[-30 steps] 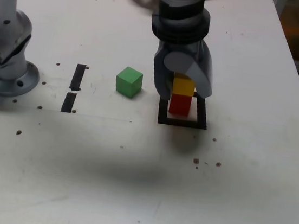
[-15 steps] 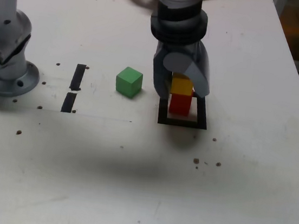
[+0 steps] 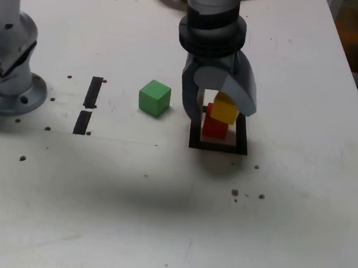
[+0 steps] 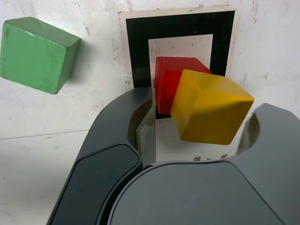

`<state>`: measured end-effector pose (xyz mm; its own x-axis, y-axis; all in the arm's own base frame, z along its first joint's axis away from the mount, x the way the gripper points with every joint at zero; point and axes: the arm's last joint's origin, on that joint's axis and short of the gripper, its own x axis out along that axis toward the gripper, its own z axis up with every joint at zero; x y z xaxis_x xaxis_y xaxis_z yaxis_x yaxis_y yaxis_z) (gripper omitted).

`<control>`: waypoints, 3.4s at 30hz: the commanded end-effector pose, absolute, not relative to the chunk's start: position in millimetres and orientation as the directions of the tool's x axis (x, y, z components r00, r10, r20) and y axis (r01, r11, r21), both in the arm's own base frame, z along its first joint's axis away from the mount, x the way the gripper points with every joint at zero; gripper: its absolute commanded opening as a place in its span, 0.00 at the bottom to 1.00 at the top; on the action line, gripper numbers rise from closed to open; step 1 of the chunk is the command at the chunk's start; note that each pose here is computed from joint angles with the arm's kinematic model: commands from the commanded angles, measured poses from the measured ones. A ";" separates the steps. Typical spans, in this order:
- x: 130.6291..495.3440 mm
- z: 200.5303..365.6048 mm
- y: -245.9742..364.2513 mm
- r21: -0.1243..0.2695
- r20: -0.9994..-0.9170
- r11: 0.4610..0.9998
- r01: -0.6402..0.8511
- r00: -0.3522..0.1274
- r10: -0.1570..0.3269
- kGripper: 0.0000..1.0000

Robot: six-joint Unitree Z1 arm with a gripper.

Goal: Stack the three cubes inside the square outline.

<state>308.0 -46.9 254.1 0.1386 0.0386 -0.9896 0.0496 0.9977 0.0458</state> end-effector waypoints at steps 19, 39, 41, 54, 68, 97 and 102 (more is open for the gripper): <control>292.5 285.3 -39.3 0.092 -0.967 0.994 0.060 0.244 0.075 0.91; 208.2 305.9 -23.9 0.177 -0.981 0.933 0.314 0.136 0.141 0.93; 206.9 302.6 -23.5 0.179 -0.982 0.920 0.348 0.122 0.145 0.93; 212.8 268.5 -7.6 0.143 -0.987 0.886 0.441 -0.006 0.162 0.91; 235.0 229.0 2.3 0.082 -0.991 0.899 0.431 -0.059 0.118 0.89; 230.8 216.7 7.5 0.138 -0.989 0.901 0.411 0.011 0.146 0.03; 234.4 242.2 7.0 0.120 -0.991 0.909 0.398 -0.011 0.136 0.01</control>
